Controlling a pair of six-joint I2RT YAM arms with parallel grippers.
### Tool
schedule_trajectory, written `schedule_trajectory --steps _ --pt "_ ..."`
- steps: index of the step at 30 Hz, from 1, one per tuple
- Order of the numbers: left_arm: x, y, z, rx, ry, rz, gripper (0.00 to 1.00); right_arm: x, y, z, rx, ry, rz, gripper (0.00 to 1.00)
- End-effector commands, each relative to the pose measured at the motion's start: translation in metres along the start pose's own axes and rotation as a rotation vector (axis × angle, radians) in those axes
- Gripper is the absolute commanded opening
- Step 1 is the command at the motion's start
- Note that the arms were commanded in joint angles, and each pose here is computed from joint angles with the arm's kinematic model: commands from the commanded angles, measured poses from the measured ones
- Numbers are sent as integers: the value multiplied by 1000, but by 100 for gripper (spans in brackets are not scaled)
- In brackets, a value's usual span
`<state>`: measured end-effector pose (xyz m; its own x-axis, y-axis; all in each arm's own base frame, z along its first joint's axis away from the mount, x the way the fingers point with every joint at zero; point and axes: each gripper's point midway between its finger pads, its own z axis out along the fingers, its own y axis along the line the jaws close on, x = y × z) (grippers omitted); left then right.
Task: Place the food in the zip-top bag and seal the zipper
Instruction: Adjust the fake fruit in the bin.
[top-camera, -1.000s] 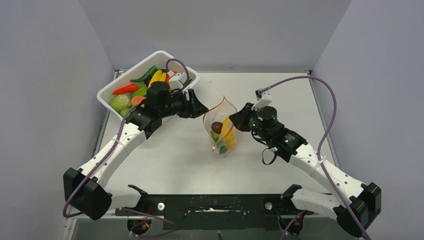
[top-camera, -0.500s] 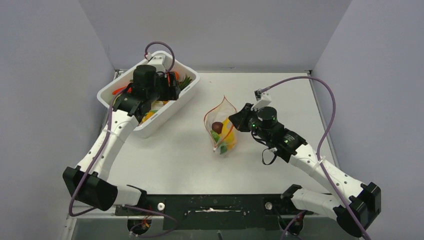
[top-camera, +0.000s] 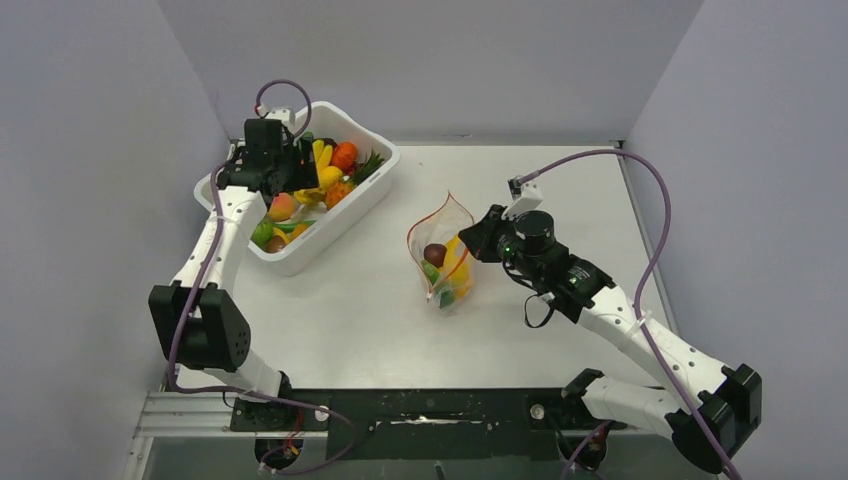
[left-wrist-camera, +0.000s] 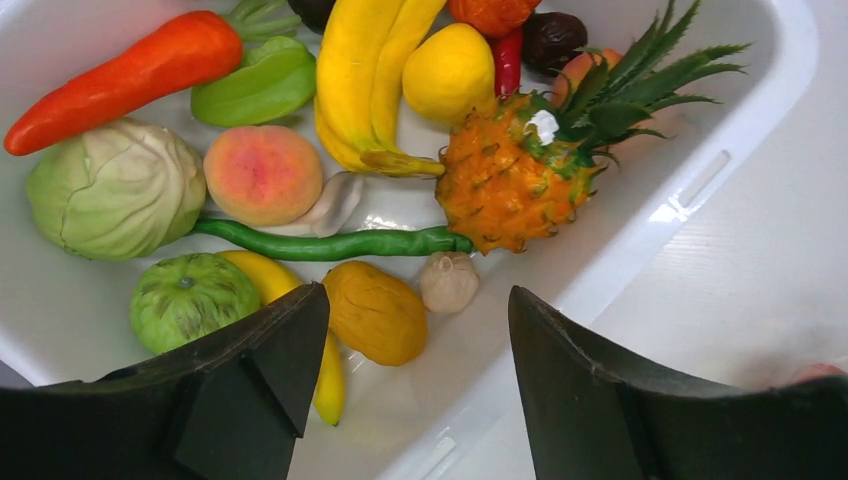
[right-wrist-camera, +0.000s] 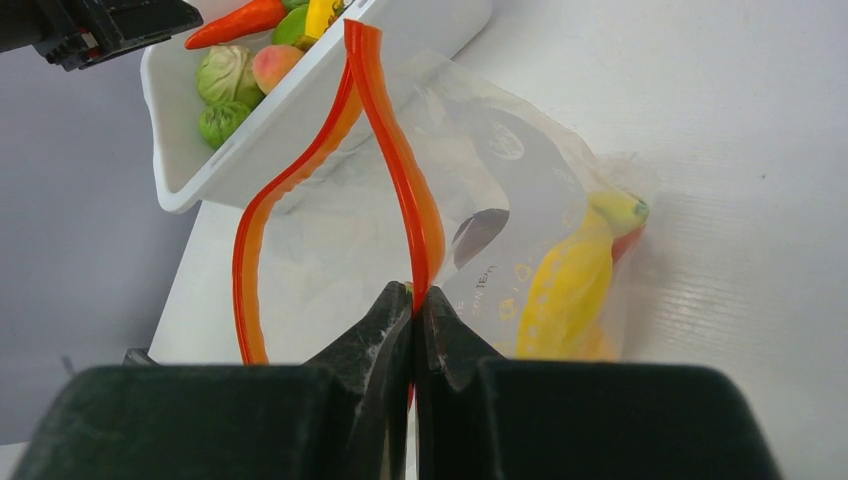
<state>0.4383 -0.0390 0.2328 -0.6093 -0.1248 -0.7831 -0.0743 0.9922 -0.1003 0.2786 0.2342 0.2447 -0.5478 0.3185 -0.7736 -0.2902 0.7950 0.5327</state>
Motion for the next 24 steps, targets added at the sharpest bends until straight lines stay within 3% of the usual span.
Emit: schedule_trajectory --steps 1,24 --pt "-29 10 8 -4 -76 15 67 -32 19 -4 -48 -68 -18 0" --pt "19 20 122 62 126 -16 74 -47 24 -7 -20 -91 15 0"
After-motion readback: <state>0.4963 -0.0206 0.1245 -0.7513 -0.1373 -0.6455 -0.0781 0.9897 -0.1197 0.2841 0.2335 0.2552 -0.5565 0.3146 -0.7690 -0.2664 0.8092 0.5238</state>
